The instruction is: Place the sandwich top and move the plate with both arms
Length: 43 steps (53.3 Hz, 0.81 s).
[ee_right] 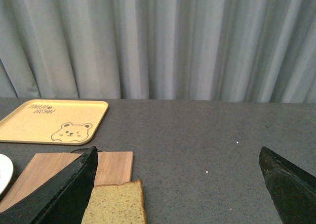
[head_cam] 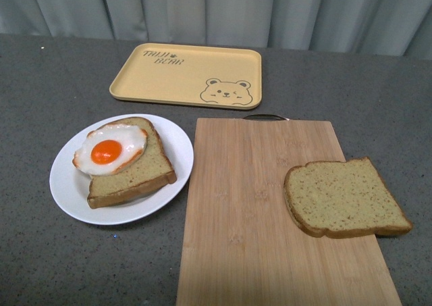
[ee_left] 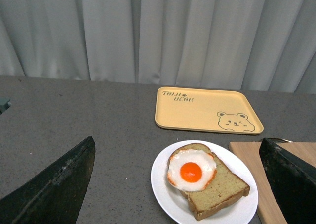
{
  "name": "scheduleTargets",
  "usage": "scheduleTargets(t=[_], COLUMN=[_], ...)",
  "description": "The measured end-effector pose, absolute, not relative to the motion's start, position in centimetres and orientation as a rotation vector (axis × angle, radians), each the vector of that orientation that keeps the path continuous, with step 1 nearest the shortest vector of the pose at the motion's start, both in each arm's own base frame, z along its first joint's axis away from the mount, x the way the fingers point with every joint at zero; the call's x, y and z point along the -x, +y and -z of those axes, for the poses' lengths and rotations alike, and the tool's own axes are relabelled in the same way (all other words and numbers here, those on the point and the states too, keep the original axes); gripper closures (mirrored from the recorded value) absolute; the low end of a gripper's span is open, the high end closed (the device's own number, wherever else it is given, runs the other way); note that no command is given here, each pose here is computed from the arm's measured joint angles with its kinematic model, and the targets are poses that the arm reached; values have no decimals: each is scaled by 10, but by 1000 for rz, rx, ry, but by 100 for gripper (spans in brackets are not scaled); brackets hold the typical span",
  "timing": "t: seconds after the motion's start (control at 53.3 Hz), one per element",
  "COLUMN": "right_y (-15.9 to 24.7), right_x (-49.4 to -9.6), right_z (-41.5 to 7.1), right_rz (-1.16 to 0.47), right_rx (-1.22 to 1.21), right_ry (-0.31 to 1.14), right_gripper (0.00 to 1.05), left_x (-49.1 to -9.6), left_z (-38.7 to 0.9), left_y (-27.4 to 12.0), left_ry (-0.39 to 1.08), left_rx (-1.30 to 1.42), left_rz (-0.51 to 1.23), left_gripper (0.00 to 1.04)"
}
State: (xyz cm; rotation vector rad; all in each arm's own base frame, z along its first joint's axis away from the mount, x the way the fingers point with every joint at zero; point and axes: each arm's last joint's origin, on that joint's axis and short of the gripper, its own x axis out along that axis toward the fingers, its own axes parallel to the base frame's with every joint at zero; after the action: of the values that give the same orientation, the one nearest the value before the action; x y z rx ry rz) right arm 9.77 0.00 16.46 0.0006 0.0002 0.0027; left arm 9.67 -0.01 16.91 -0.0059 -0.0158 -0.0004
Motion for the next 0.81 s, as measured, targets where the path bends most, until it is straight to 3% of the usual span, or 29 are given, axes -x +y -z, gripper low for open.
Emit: scheduleTargets(t=[0.394,0.469,0.637,0.806], right_y=[0,-1,-6,-26], right_x=[-98,-99,-123,-174], right_z=[-165,-165,-170,-169], right_rz=[-3,80,43,-86], right_rx=[-1,93,183,19], right_ry=[0,7,112,348], right_gripper=[9,9,9,9], left_x=[-97,-97,-97,-97], left_z=[-169,-169,-169,-169], left_y=[0,0,0,0], left_ry=[-16,-16,-16,-16], left_rx=[6,6,6,6], left_rz=[1,1,1,0], left_gripper=[7,7,7,7])
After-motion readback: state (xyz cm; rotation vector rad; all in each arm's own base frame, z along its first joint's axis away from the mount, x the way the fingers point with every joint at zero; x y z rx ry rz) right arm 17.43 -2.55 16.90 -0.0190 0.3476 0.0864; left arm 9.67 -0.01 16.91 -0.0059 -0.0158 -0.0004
